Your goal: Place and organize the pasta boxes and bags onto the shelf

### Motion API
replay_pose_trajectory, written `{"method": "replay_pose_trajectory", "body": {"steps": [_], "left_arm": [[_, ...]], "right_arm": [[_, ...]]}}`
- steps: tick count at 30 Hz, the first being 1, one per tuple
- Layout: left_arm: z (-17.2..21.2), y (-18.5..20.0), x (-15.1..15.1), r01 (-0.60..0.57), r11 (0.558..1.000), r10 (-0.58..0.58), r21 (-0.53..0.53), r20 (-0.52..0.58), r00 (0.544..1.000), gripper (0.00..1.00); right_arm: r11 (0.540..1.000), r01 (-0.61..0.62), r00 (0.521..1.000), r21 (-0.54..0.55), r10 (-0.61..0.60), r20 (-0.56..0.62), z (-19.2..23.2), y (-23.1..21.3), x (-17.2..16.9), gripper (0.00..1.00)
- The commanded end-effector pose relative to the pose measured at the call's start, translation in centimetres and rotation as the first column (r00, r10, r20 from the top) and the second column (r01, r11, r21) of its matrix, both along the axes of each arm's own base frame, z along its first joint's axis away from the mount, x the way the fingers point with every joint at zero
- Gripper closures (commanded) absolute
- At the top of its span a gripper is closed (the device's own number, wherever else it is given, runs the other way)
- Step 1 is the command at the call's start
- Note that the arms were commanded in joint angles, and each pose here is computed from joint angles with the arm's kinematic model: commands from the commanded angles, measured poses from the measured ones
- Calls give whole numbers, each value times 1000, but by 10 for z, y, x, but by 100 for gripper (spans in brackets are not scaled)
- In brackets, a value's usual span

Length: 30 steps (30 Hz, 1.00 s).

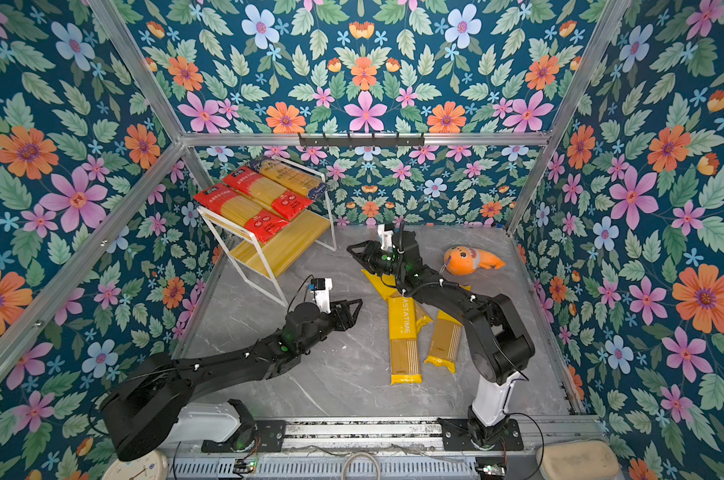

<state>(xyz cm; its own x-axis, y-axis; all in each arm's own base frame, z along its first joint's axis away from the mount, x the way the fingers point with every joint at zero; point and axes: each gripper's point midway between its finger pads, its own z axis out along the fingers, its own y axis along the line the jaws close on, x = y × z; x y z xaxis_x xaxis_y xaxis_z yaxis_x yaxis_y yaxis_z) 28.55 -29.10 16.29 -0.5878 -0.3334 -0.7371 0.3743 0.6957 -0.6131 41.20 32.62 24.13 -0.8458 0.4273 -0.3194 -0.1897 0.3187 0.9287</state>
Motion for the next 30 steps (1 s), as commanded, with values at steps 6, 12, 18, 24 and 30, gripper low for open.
{"method": "replay_pose_trajectory", "body": {"steps": [6,12,18,24,30], "left_arm": [[-28,-15,-5,42,995,-40,87,-25,999,32],[-54,-38,-9,104,987,-95,125,-75,993,31],[-81,-65,-16,155,974,-137,165,-118,984,31],[-100,-76,-24,193,965,-165,178,-159,973,30],[-111,-80,-28,202,968,-173,149,-184,968,30]], "right_arm": [[878,99,994,-468,-104,15,-89,-86,-67,61],[701,45,993,-712,-106,-41,-140,-143,-113,55],[662,-22,983,-750,-123,-138,-166,-170,-137,48],[673,-94,972,-734,-98,-214,-189,-166,-146,45],[729,-150,965,-667,-38,-259,-198,-148,-145,45]]}}
